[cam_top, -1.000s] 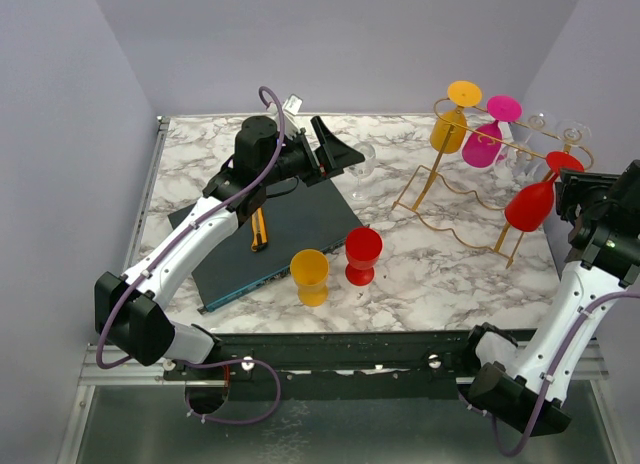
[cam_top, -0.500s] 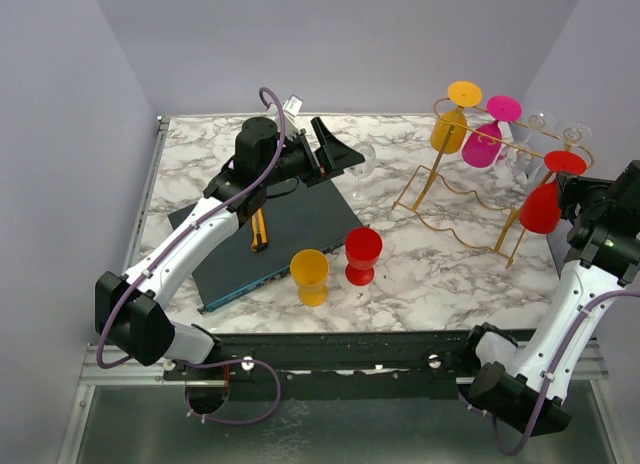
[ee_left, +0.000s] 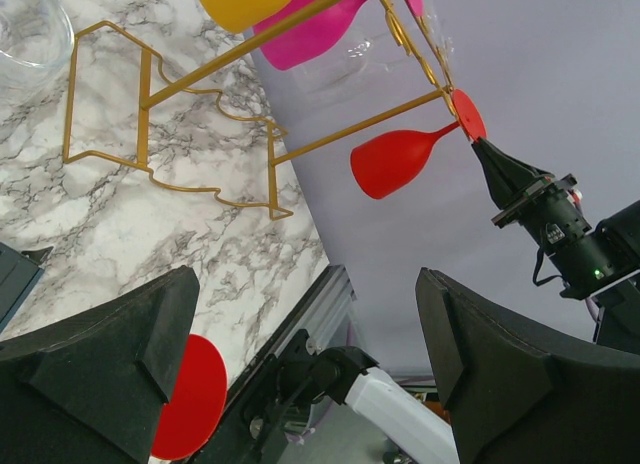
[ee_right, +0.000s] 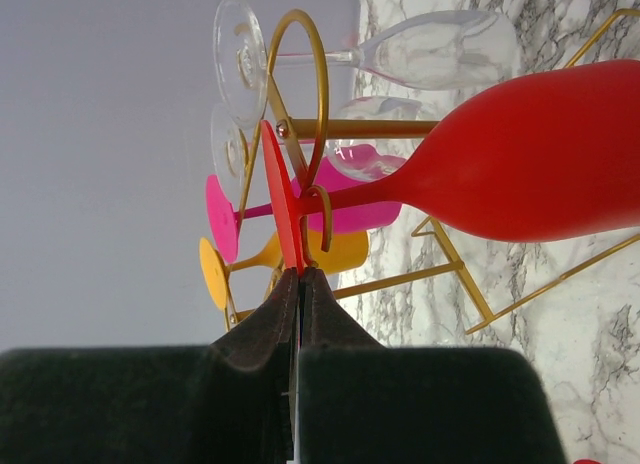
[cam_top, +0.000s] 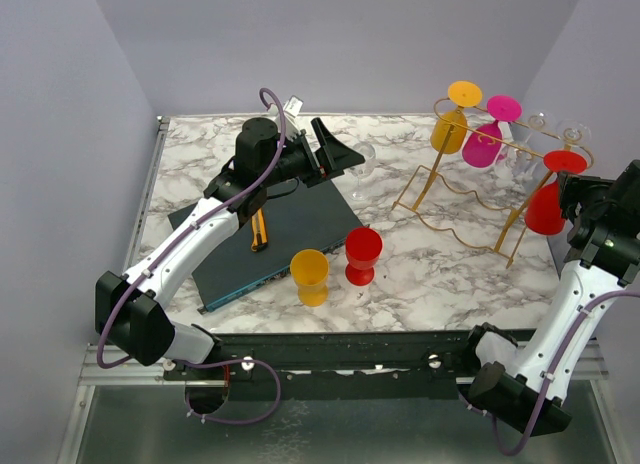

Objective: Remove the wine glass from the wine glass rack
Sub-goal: Pick up the wine glass from the wine rack.

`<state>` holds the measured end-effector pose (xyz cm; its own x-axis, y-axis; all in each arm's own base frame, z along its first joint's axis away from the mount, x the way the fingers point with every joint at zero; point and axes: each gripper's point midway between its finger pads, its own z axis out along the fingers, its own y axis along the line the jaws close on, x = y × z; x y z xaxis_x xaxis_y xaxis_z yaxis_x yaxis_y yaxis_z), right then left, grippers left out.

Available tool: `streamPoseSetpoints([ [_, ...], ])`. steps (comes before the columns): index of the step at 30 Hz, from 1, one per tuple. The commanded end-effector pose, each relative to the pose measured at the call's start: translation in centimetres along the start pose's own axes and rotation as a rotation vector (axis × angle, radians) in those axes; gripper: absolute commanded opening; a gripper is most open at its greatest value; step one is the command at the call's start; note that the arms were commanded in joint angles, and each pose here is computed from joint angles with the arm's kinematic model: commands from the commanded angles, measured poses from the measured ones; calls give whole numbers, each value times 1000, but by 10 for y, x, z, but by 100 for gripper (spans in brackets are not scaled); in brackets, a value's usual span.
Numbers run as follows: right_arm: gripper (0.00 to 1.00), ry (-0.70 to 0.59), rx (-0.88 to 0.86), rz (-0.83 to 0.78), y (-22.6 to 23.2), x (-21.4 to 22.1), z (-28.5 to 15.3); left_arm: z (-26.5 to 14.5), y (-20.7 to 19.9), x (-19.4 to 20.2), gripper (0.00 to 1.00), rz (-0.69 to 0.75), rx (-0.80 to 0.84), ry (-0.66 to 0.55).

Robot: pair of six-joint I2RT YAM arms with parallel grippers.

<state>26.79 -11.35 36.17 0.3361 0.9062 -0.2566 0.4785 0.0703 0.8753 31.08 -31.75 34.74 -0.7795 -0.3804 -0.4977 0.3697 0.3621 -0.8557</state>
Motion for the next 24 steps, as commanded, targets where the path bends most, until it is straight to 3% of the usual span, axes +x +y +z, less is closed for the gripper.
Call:
streamPoseSetpoints([
  [1, 0, -46, -24, -6, 9, -8, -13, -3, -10, 3, 99, 27, 41, 13],
  [12, 0, -59, -42, -29, 10, -8, -30, -3, -11, 2, 99, 27, 45, 14],
  [24, 0, 80, -76, -53, 12, 15, -22, -4, -10, 3, 99, 29, 41, 11],
])
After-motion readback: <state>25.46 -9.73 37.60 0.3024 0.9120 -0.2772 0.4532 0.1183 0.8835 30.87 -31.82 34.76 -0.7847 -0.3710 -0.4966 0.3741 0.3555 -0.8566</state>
